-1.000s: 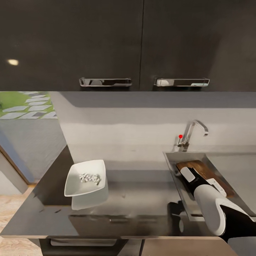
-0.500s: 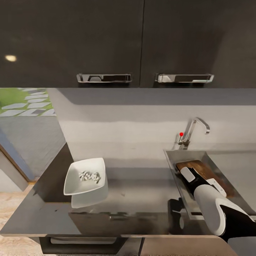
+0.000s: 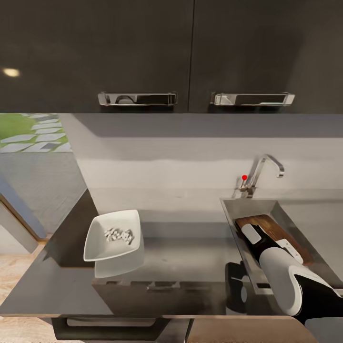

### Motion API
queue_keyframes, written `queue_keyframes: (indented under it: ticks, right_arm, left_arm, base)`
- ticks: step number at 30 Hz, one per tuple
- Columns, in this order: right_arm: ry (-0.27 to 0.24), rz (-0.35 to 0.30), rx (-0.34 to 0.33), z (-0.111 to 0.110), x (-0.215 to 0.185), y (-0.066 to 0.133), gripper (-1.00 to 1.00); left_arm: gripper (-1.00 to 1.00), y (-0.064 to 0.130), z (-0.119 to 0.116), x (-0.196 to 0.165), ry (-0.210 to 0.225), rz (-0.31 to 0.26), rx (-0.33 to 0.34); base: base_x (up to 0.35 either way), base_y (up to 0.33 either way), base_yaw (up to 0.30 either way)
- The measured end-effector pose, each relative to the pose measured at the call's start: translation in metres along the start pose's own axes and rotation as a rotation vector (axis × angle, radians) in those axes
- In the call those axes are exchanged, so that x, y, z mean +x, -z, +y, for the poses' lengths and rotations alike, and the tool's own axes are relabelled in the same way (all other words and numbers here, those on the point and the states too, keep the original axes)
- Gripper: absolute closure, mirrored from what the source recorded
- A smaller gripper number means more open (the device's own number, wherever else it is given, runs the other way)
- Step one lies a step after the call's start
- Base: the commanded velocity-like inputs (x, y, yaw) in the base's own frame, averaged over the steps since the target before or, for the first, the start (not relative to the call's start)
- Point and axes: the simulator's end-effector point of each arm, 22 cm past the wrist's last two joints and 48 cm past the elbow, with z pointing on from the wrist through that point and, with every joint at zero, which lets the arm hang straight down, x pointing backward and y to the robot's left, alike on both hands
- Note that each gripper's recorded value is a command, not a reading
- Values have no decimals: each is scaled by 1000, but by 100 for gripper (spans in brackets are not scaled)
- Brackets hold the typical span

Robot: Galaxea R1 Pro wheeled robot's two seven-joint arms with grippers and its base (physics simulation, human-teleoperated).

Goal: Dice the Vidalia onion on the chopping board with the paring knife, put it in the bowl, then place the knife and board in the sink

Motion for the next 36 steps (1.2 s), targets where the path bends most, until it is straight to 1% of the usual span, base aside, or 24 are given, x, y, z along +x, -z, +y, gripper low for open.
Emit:
queue_keyframes:
  ticks: [13, 14, 27, 31, 34, 36]
  right_arm:
    - [11, 1, 12, -1, 6, -6, 100]
    - [11, 1, 12, -1, 6, -6, -100]
    - [7, 0, 12, -1, 5, -7, -100]
    - [0, -2, 6, 2, 3, -5, -100]
    - [-24, -11, -13, 9, -7, 0, -100]
    - [-58, -25, -45, 20, -23, 9, -100]
  left_arm:
    - [-100, 2, 0, 7, -2, 19, 0]
    - [-100, 2, 0, 7, -2, 19, 0]
    - [-100, 2, 0, 7, -2, 19, -1]
    - [-100, 2, 0, 7, -2, 20, -1]
    - [-100, 2, 0, 7, -2, 19, -1]
    - [-100, 2, 0, 7, -2, 19, 0]
  base:
    - [0, 0, 0]
    - [0, 0, 0]
    - [0, 0, 0]
    - [0, 0, 0]
    - [0, 0, 0]
    - [0, 0, 0]
